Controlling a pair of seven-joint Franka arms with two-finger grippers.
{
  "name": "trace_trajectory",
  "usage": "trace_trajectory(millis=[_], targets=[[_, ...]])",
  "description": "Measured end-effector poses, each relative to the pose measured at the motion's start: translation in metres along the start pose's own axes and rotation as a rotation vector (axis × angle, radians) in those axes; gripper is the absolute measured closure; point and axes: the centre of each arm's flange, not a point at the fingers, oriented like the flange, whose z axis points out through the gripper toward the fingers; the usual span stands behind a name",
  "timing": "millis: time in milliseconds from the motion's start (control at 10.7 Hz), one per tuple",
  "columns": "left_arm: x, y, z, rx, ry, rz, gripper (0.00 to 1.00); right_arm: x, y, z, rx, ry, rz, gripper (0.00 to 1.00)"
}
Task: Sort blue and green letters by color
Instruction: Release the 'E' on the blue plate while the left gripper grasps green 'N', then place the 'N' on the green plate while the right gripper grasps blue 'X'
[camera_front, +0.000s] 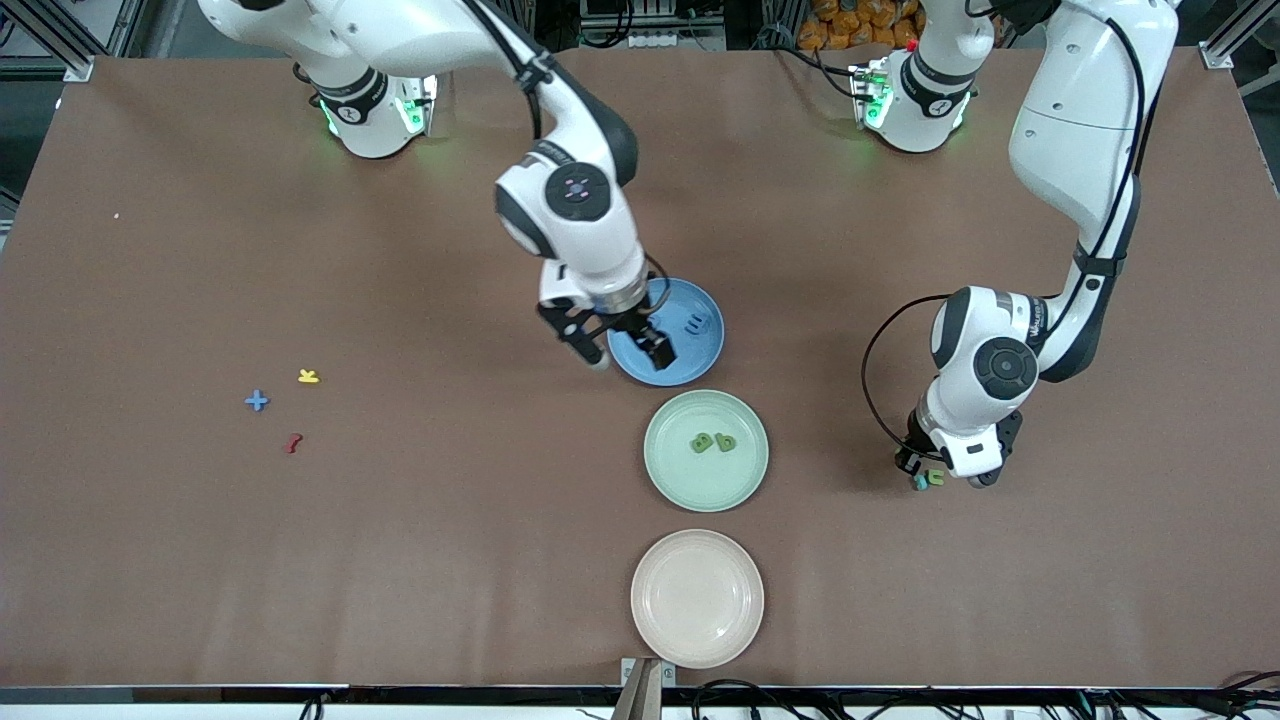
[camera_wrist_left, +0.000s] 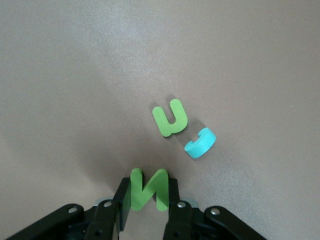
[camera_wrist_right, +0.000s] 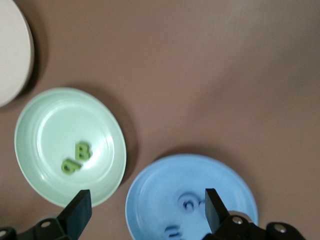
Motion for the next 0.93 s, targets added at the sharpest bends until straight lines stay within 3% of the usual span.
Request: trace_trajectory(millis=[467, 654, 934], targets=[[-0.006, 0.011, -0.008, -0.026, 0.006, 0.013, 0.67, 0.175, 0.054, -0.076, -0.128, 0.019, -0.250, 0.00], [-0.011, 0.020, -0.015, -0.046, 0.011, 0.024, 0.67, 0.253, 0.115, -0.073, -0.215, -0.029, -0.349, 0.00], [-0.031, 0.043, -0.034, -0.095, 0.020, 0.011, 0.67, 0.360, 0.222, -0.055, -0.278, -0.110, -0.415, 0.00]])
